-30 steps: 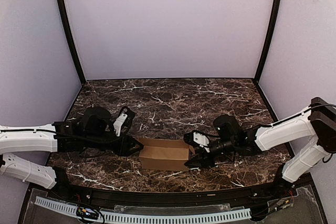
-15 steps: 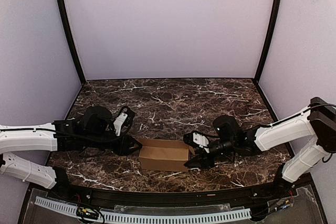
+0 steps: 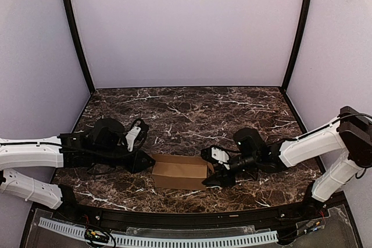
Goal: Fold the paper box
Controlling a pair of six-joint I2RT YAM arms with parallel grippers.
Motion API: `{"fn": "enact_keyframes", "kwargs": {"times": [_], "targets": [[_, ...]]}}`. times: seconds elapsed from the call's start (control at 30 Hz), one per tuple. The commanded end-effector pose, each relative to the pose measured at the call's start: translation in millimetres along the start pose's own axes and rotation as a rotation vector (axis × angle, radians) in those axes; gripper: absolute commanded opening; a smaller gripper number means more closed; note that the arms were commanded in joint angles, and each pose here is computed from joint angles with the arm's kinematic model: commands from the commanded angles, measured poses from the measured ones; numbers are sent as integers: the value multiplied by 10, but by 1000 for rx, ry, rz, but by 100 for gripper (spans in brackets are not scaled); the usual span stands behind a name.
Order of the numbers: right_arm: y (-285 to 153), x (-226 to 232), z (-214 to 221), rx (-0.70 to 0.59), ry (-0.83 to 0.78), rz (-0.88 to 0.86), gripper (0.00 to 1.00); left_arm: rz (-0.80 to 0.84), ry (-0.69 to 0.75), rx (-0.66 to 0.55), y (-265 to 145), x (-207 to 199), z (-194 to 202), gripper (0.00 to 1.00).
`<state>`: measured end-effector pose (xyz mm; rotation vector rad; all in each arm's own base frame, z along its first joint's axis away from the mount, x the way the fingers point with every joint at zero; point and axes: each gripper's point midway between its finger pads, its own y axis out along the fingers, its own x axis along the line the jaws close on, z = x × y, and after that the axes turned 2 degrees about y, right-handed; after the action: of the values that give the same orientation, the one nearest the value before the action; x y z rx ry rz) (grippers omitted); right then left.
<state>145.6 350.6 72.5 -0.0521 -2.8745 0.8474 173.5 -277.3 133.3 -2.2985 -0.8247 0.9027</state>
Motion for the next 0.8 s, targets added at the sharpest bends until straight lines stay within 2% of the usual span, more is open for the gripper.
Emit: {"fn": "enact_keyframes", "kwargs": {"times": [0.0,0.33,0.43,0.77], "targets": [[58,30,34,21,5,-9,15,-11,3,10,-15,-15,2,19],[65,19,48,26,6,-1,15,-51,8,31,21,69,78,15],[75,23,61,31,9,-4,15,-47,5,37,38,50,99,11],[98,19,63,36,7,-6,15,-32,10,46,97,-22,114,8]]}}
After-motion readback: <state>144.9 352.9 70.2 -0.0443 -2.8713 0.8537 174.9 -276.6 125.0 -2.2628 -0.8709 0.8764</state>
